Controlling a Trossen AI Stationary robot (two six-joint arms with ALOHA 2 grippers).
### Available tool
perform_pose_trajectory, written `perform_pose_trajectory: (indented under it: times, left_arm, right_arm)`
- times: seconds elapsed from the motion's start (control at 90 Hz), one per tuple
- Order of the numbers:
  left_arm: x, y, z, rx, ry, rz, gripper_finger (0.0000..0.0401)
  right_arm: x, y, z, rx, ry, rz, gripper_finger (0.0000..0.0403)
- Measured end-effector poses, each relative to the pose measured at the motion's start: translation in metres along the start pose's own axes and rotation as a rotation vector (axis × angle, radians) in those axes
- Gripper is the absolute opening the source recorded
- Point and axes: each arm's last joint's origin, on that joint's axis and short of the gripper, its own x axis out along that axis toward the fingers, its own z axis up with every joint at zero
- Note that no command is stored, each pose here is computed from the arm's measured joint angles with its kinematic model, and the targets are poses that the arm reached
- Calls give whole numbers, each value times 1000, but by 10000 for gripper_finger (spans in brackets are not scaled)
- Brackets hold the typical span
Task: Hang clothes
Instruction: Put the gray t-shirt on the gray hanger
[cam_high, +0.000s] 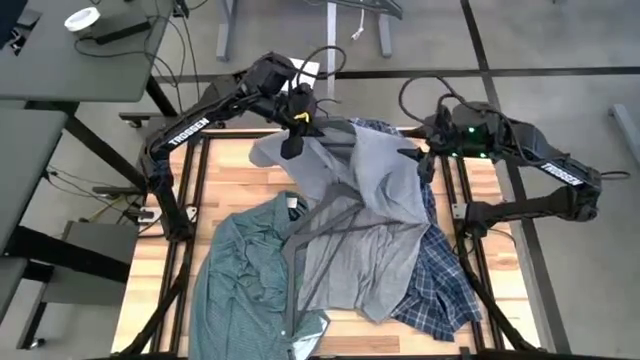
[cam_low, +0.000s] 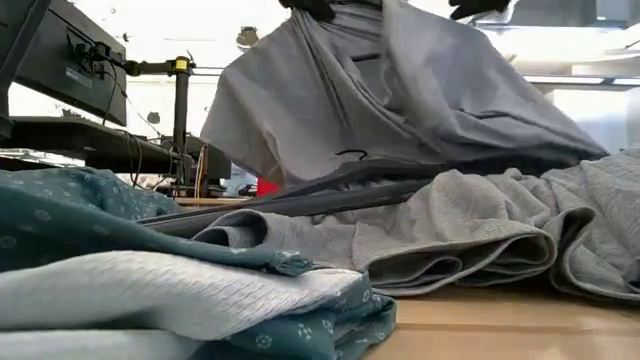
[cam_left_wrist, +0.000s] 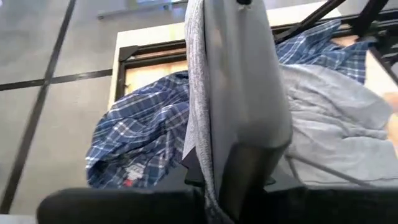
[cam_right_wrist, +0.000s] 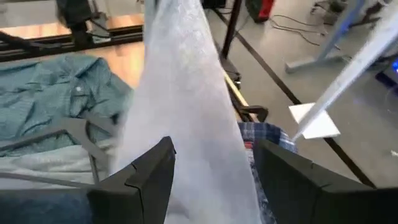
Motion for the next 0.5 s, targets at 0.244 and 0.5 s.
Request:
perform_pose_trajectory:
  times: [0.244, 0.5]
  left_arm:
    - [0, -8, 6, 21, -45, -63, 18]
    - [-2, -10, 7, 1, -53, -63, 30]
  right_arm:
    - [14, 4, 4, -34, 2, 105, 202]
    - [24, 4, 4, -45, 36, 143, 45]
